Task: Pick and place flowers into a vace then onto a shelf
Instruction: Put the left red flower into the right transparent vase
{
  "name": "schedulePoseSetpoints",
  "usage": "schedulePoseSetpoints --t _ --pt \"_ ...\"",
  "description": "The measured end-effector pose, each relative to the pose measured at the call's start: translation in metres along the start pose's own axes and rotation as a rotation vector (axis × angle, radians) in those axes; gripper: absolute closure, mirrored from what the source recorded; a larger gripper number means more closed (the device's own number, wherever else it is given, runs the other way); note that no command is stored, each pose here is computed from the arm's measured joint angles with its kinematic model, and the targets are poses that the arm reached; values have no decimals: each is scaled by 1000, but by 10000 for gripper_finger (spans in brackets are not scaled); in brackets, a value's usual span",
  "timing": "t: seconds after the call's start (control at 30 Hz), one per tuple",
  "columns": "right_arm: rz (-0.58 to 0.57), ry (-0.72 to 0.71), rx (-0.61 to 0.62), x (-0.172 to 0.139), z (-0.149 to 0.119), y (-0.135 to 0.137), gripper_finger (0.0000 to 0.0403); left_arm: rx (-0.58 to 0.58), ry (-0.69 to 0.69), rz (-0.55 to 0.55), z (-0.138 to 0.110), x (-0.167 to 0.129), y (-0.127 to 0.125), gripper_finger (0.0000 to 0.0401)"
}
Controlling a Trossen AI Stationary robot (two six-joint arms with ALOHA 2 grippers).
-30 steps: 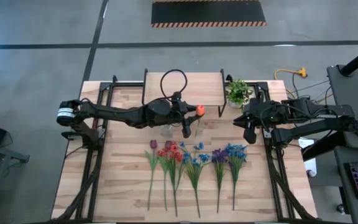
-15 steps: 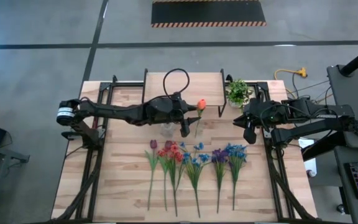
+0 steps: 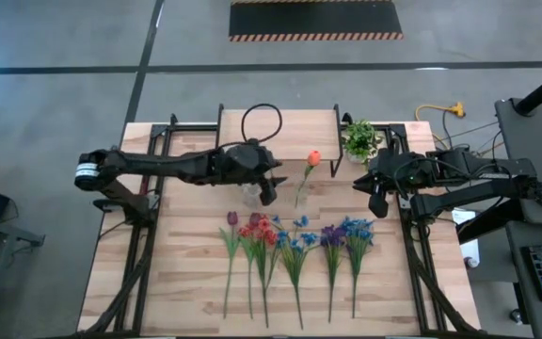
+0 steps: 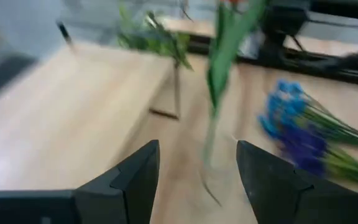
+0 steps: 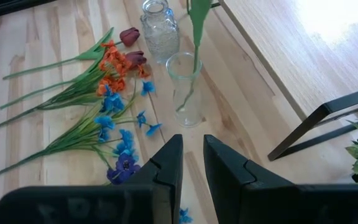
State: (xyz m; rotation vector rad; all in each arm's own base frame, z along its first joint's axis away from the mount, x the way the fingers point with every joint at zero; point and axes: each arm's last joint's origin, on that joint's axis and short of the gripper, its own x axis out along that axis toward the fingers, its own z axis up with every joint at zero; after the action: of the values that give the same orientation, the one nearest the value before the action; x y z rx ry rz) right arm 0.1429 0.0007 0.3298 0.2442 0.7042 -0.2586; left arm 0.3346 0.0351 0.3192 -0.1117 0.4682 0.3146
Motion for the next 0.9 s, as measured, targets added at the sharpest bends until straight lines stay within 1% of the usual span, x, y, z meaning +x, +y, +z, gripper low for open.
schedulePoseSetpoints --t 0.1,0.27,0.37,0.5,0.67,0.77,0.9 --pt "-1 0 -11 0 0 0 346 -78 105 -65 -1 -20 0 204" --pt "-2 2 -51 1 0 0 346 -211 193 -108 -5 -61 -5 205" --pt "-2 2 -69 1 0 0 346 -277 271 -103 -13 -82 -10 205" --pt "-2 2 -97 1 0 0 346 -339 359 -36 -28 -98 -17 205" --pt "-2 -2 -118 1 0 0 346 -424 435 59 -42 -104 -27 205" --pt "-2 -3 -121 1 0 0 346 -487 471 109 -51 -95 -34 205" --pt "-2 -3 -133 1 0 0 346 -588 552 201 -74 -76 -42 205"
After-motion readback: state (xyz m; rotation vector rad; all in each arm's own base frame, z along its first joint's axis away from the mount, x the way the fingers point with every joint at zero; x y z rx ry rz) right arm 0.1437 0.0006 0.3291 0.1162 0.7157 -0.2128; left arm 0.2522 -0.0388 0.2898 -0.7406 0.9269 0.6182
